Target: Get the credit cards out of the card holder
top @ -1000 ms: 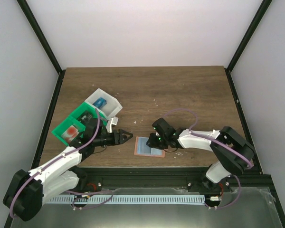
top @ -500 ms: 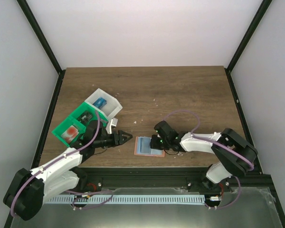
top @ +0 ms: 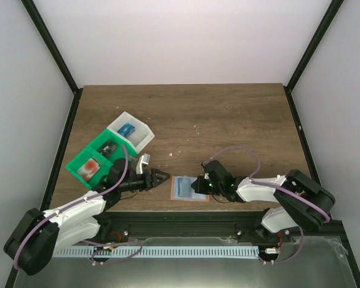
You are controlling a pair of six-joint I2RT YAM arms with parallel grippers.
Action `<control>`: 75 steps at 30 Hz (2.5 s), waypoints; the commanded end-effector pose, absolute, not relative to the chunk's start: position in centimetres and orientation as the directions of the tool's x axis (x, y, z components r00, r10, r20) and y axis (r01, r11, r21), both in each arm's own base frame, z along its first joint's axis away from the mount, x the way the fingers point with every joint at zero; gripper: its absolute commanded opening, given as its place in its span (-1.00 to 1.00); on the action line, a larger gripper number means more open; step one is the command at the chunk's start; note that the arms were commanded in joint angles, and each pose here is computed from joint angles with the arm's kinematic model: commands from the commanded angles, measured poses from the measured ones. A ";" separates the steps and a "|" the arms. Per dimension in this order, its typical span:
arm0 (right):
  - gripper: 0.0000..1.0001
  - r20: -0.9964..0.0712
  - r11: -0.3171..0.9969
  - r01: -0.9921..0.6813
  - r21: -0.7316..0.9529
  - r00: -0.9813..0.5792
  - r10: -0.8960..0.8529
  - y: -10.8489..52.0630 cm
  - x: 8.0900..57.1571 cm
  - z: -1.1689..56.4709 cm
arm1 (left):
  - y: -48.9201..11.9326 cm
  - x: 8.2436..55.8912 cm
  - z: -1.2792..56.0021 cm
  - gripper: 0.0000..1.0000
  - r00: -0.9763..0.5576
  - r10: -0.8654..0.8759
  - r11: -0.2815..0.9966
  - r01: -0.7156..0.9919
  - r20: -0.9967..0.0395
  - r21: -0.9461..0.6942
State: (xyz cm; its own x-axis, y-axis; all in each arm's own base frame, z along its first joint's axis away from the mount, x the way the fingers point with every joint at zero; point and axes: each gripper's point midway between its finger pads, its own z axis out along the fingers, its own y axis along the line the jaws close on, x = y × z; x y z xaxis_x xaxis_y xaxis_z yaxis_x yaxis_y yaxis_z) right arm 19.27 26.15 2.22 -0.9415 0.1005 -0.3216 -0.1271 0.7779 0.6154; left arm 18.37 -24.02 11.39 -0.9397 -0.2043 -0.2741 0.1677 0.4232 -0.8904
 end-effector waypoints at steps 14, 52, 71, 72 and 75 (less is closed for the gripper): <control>-0.99 -0.260 0.649 -0.158 0.744 -0.963 0.064 28.3 17.5 2.1 | -27.5 19.4 10.2 0.65 -0.944 -0.178 0.376 0.194 -0.276 -0.906; -0.99 -0.112 0.456 0.013 0.890 -0.962 0.247 30.2 21.8 4.3 | -26.3 23.5 8.8 0.78 -0.932 -0.188 0.498 0.182 -0.311 -0.848; -0.99 -0.080 0.392 0.027 0.920 -0.964 0.252 31.4 23.2 4.3 | -26.4 21.3 6.7 0.80 -0.966 -0.088 0.487 0.172 -0.244 -0.856; -0.99 -0.082 0.392 0.024 0.919 -0.964 0.251 31.4 23.2 4.3 | -26.3 21.3 6.5 0.80 -0.966 -0.088 0.493 0.169 -0.243 -0.853; -0.99 -0.083 0.396 0.024 0.918 -0.965 0.249 31.4 23.2 4.3 | -26.1 21.1 6.1 0.81 -0.968 -0.085 0.502 0.163 -0.236 -0.849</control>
